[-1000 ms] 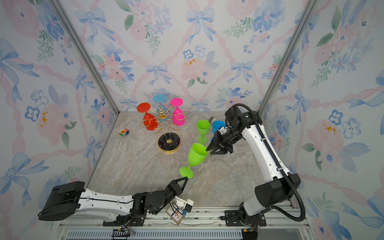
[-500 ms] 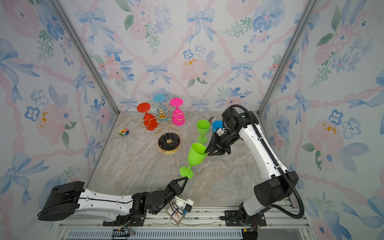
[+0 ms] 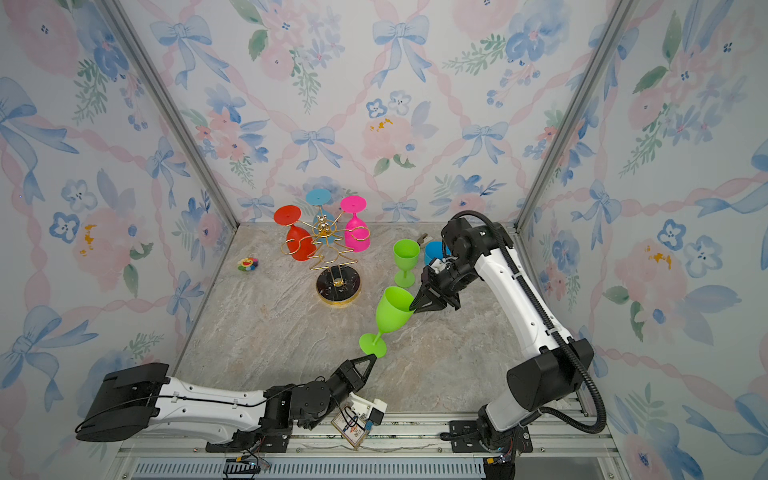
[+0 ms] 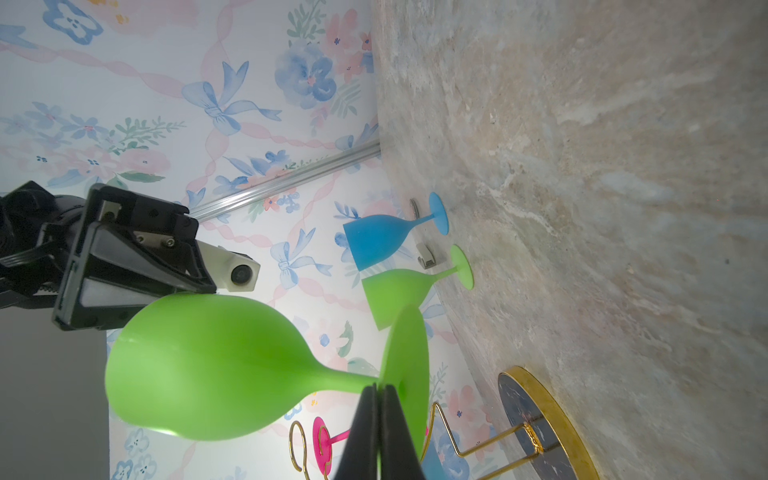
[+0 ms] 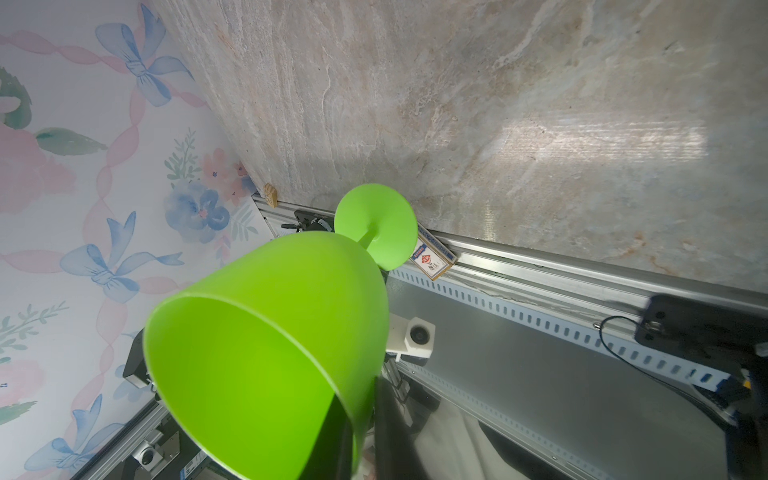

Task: Take the wine glass off the wine glass rack
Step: 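Grasp the lime green glass's bowl rim with the right gripper, then open the left gripper off the foot while right lifts the glass away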

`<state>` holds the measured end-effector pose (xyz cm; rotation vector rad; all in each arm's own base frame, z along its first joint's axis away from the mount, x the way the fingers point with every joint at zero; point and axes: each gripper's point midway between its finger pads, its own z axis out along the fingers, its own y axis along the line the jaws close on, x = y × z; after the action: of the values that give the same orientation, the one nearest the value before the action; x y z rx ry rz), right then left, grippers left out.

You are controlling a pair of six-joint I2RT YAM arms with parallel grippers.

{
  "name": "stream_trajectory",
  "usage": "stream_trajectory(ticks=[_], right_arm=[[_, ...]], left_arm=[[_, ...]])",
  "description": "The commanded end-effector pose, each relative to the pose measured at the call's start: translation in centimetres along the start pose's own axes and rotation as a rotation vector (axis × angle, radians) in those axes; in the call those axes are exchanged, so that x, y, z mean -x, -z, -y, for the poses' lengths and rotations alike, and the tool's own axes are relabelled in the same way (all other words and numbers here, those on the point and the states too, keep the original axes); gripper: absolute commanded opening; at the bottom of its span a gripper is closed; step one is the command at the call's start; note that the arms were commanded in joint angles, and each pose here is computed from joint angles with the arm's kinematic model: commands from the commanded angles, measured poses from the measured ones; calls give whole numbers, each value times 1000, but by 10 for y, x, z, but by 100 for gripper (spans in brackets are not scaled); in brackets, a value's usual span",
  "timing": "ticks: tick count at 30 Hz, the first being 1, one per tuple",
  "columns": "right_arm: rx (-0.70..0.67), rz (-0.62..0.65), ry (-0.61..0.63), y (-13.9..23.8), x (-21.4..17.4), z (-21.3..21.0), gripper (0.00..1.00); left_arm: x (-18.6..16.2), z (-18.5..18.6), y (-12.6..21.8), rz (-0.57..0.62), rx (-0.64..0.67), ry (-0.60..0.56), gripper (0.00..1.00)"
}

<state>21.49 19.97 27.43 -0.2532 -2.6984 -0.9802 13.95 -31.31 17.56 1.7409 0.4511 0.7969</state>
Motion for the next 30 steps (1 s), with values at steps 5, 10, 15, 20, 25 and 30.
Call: stream_trajectory(ticks=[5, 10, 15, 20, 25, 30], right_arm=[[-5, -62, -24, -7, -12, 6, 5], [-9, -74, -33, -8, -14, 10, 2], [-9, -68, -40, -4, -10, 10, 0], [-15, -67, -43, -4, -6, 12, 0], [-15, -68, -51, -4, -4, 13, 0], [-18, -39, -59, -1, 5, 17, 0]], left_arm=[[2, 1, 3, 17, -3, -6, 0], [1, 1, 5, 15, -3, 4, 0], [-1, 6, 8, 17, -20, 2, 4], [-2, 4, 9, 21, -17, 10, 13], [-2, 10, 11, 28, -32, 6, 23], [-3, 8, 13, 31, -24, 30, 29]])
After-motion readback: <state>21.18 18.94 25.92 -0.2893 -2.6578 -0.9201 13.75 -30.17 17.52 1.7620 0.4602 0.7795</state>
